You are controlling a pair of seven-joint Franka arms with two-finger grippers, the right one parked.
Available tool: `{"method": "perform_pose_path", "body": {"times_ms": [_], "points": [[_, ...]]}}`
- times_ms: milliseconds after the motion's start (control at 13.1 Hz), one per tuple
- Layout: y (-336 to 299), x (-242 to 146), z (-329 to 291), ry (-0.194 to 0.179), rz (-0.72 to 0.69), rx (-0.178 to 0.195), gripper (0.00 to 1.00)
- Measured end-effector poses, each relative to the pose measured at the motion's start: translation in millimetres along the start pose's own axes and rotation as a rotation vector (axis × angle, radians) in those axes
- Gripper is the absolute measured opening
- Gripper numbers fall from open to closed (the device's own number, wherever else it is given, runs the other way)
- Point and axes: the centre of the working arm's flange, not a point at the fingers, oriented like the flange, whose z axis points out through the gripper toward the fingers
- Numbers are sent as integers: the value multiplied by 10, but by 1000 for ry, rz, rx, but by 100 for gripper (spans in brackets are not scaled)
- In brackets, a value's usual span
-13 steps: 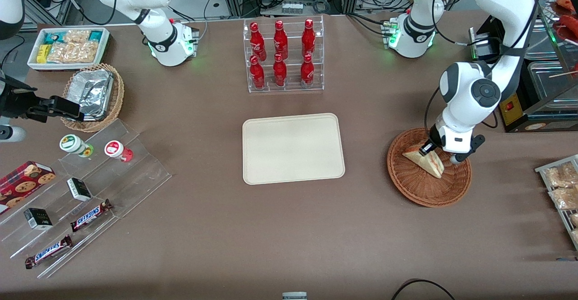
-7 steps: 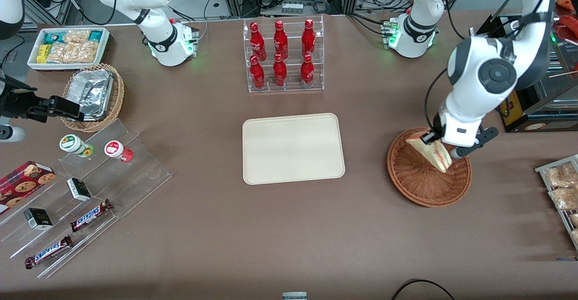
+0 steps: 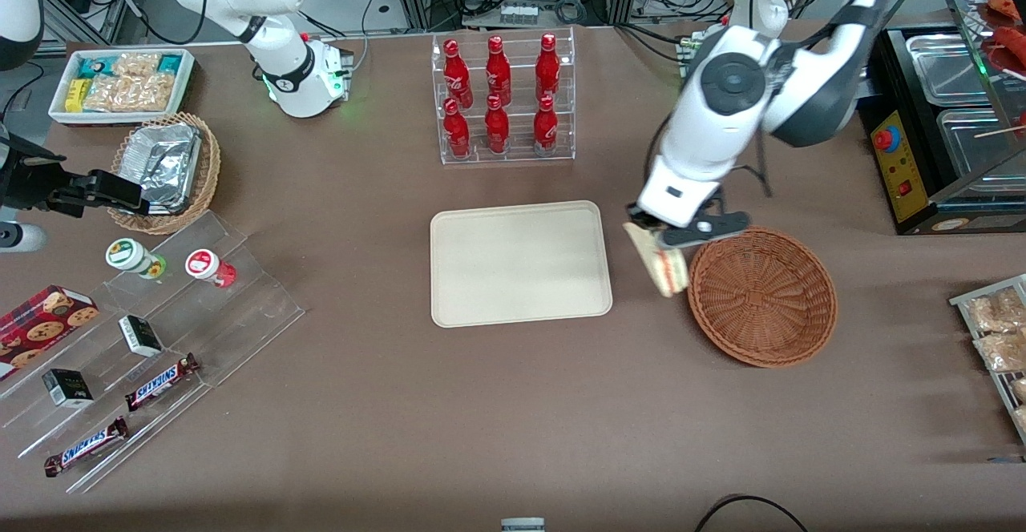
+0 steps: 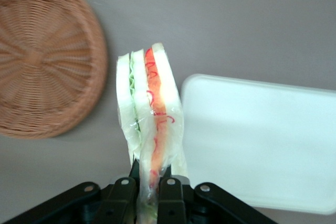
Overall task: Place sandwich from basket to tray
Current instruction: 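Lift the sandwich and carry it with the left gripper over the tray, then lower the sandwich onto the tray and open the left gripper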
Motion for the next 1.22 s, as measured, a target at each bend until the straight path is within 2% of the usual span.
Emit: {"method": "perform_pose_path", "body": {"times_ms": [153,229,458,763,839,992,1220], "points": [[413,-184,213,-25,81,7,15],[608,-276,358,-30,99,23,15],[1160,-552,840,-25,112,76,15],[1682,-813,1404,-39,123,98,15],[1742,-827,1510,-42,131,92,15],[1833,-852,1642,-41,142,56,15],[1884,-883,1765,-48,148,35,15]]}}
